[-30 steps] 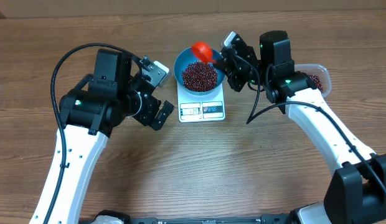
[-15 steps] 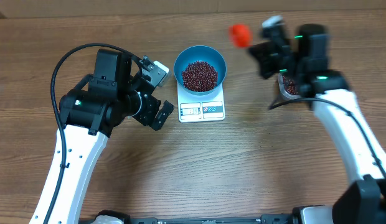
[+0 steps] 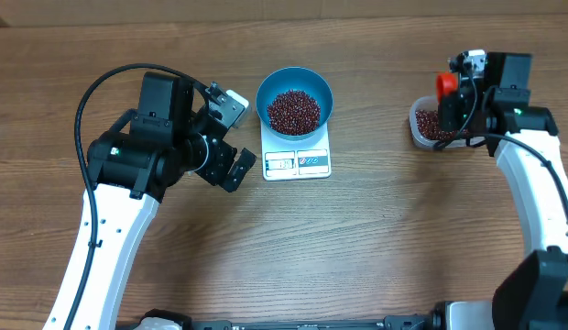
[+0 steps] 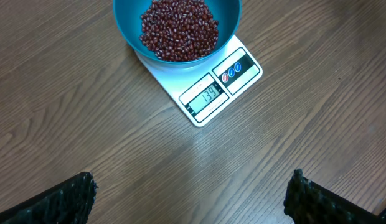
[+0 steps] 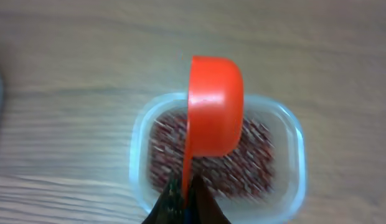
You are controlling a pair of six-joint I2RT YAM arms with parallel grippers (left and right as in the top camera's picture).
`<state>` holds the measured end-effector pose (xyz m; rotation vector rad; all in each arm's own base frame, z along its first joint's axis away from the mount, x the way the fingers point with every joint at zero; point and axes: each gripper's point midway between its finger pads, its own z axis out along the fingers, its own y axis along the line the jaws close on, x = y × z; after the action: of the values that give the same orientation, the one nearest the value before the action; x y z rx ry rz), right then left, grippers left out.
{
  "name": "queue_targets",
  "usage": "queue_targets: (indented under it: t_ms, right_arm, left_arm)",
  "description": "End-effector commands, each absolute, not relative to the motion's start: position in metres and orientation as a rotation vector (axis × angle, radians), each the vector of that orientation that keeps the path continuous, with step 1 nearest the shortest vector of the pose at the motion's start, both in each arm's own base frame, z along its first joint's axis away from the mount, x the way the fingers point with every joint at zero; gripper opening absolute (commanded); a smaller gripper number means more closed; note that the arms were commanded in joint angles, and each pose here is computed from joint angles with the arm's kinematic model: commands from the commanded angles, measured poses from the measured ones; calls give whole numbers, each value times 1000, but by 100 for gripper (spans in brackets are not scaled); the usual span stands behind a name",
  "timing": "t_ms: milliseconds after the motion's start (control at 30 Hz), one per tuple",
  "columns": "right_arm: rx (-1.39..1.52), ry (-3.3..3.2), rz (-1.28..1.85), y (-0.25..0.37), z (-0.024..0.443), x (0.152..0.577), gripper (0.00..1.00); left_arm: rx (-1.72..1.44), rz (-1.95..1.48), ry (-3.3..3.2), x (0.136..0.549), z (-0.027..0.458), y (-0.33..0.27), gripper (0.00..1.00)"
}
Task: Scoop item into bowl and weigh 150g on scale
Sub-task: 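Carry the empty scoop right back to the bean tub, then dip the scoop into the tub and scoop beans with the right gripper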
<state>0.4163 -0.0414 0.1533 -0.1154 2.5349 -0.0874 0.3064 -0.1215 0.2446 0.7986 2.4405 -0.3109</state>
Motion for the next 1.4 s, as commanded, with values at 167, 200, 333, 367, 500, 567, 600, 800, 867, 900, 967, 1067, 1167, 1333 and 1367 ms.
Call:
queue_targets:
  t_ms: [167, 200, 333, 367, 500, 567, 600, 800, 867, 900, 967, 1067, 1167, 1333, 1367]
  right_arm:
    - [-78, 2651, -274, -66, 129, 401, 3]
    - [-79, 2659, -273, -66, 126, 401, 4]
    - [-96, 2717, -268, -66, 104, 400, 4]
    - [-98, 2734, -265, -66, 98, 400, 4]
    - [-124, 2779, -157, -53, 80, 398, 4]
    - [-142, 2777, -54, -40, 79, 398, 4]
    - [-149, 2776, -5, -34, 80, 398, 4]
    - [-144, 2809, 203, -10, 78, 386, 4]
    - [-138, 2803, 290, -3, 79, 384, 4]
    - [-106, 2800, 318, -3, 80, 384, 4]
    - [-17, 2792, 368, -8, 82, 384, 4]
    - [146, 2767, 440, -24, 84, 385, 4]
    - [270, 2701, 599, -34, 91, 388, 4]
    - [444, 2615, 783, -56, 96, 386, 4]
    - [463, 2596, 814, -59, 97, 386, 4]
  left_arm:
    - [791, -335, 2415, 307, 254, -125, 100]
    - [791, -335, 2415, 307, 254, -125, 100]
    - [790, -335, 2415, 307, 254, -125, 100]
    - [791, -335, 2415, 307, 254, -125, 100]
    - [791, -335, 2415, 307, 254, -125, 100]
    - [791, -335, 2415, 307, 254, -125, 100]
    - [791, -335, 2415, 307, 254, -125, 100]
    - [790, -335, 2415, 307, 254, -125, 100]
    - [790, -335, 2415, 307, 254, -125, 100]
    - [790, -335, 2415, 307, 254, -125, 100]
    - [790, -334, 2415, 307, 254, -125, 100]
    - [790, -335, 2415, 307, 254, -125, 100]
    - [790, -334, 2415, 307, 254, -125, 100]
    - [790, -335, 2416, 307, 254, -125, 100]
    - [790, -334, 2415, 307, 254, -125, 100]
